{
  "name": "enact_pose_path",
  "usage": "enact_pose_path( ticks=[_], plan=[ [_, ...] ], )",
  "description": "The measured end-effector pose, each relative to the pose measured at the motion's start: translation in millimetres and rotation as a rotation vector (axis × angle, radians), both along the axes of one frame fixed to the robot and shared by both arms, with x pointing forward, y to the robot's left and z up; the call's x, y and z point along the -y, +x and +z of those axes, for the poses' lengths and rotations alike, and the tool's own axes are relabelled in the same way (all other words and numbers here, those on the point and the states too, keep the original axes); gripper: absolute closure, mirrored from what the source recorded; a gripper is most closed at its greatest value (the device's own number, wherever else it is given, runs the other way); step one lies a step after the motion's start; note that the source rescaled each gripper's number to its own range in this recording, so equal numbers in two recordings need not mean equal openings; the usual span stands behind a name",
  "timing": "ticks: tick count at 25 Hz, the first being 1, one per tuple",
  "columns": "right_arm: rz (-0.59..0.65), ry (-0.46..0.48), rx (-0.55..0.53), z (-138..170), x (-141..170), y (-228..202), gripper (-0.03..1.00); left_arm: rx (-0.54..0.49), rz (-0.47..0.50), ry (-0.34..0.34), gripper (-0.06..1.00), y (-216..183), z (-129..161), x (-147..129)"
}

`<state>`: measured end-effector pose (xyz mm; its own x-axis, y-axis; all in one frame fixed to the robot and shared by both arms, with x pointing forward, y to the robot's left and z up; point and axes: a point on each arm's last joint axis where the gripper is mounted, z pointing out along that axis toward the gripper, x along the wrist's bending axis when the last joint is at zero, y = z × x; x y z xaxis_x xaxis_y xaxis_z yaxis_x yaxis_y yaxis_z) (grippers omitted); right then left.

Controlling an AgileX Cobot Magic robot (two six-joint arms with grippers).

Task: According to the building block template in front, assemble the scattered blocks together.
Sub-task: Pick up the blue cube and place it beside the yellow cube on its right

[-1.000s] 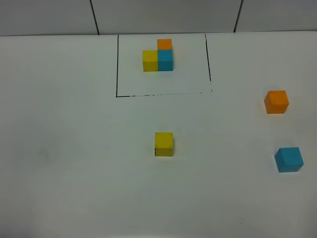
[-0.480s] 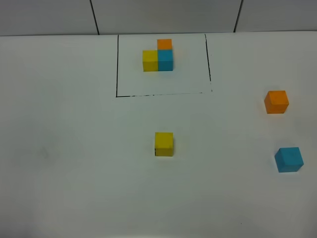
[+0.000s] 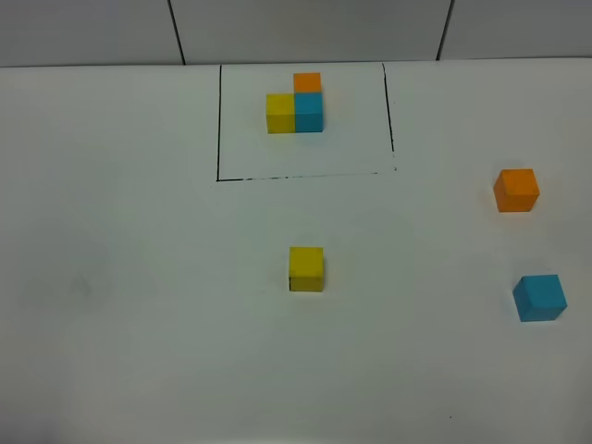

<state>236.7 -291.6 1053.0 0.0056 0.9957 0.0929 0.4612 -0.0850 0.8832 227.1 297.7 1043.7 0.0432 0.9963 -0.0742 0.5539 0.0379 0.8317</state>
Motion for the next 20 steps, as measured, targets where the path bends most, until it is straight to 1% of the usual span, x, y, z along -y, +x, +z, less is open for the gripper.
enact_pose_path(
  ticks=[3, 5, 9, 10, 13, 14, 16, 17, 18, 20],
  plan=[
    [-0.006, 0.009, -0.006, 0.0, 0.1, 0.8, 0.21, -0.003, 0.000, 0.000, 0.11, 0.4, 0.0, 0.0],
    [-0.008, 0.010, -0.052, 0.1, 0.5, 4.5, 0.19, -0.003, 0.000, 0.000, 0.11, 0.4, 0.0, 0.0],
    [-0.006, 0.014, -0.209, 7.9, 1.3, 24.3, 0.09, -0.003, 0.000, 0.000, 0.11, 0.4, 0.0, 0.0],
    [-0.007, 0.011, -0.264, 10.0, 2.0, 34.5, 0.06, -0.003, 0.000, 0.000, 0.11, 0.4, 0.0, 0.0],
    [-0.019, -0.009, -0.382, 13.8, 5.4, 61.1, -0.02, -0.003, 0.000, 0.000, 0.11, 0.4, 0.0, 0.0],
    [-0.023, -0.018, -0.433, 12.2, 6.9, 73.5, -0.03, -0.003, 0.000, 0.000, 0.11, 0.4, 0.0, 0.0],
    [-0.030, -0.034, -0.500, 6.9, 9.4, 94.4, -0.03, -0.003, 0.000, 0.000, 0.11, 0.4, 0.0, 0.0],
    [-0.031, -0.037, -0.528, 3.1, 10.1, 104.3, -0.03, -0.003, 0.000, 0.000, 0.11, 0.4, 0.0, 0.0],
    [-0.030, -0.037, -0.579, -3.6, 10.9, 117.5, -0.03, -0.003, 0.000, 0.000, 0.11, 0.4, 0.0, 0.0],
    [-0.030, -0.039, -0.628, -14.1, 12.0, 138.0, -0.03, -0.003, 0.000, 0.000, 0.11, 0.4, 0.0, 0.0]
  ],
)
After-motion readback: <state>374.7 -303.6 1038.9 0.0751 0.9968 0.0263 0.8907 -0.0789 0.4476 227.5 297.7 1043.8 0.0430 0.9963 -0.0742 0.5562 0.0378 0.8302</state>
